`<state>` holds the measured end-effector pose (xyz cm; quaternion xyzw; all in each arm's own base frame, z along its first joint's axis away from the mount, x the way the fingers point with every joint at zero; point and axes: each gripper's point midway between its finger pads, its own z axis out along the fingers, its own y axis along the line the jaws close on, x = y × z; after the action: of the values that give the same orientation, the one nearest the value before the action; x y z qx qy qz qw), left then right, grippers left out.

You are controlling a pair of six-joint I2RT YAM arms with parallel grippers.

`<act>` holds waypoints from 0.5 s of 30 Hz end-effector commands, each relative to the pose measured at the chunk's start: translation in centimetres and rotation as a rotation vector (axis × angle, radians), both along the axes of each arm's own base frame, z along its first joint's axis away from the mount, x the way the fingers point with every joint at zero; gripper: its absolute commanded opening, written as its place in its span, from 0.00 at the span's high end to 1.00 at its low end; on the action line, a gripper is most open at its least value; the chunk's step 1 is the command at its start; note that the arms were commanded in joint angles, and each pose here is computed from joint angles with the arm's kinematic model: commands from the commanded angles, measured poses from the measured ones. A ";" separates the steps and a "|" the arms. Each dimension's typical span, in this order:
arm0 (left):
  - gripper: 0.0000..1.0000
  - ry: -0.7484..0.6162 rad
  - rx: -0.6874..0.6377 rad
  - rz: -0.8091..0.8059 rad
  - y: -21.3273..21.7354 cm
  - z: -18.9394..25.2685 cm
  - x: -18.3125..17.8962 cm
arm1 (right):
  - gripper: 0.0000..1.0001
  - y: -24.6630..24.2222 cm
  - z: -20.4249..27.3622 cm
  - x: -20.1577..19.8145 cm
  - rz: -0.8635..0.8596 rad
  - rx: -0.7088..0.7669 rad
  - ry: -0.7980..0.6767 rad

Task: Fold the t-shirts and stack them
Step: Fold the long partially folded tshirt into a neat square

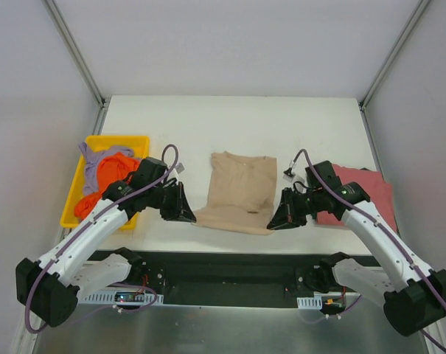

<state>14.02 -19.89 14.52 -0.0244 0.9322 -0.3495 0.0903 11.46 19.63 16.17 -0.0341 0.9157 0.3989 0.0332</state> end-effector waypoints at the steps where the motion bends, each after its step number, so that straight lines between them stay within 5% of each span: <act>1: 1.00 -0.034 -0.027 -0.070 0.7 3.6 -2.2 | 0.99 0.8 5.5 -5.0 0.098 0.207 0.138; 9: 1.00 -0.098 -0.066 -0.091 0.3 6.7 -1.9 | 1.00 0.6 7.1 -6.1 0.087 0.260 0.145; 15: 1.00 -0.192 0.003 -0.027 0.1 7.6 2.2 | 1.00 -0.3 5.8 -3.3 -0.005 0.200 0.057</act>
<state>13.09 -20.08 21.00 0.0171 0.9178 -0.3809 0.1108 7.03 19.94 21.08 -0.0305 0.8689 0.4938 -0.0184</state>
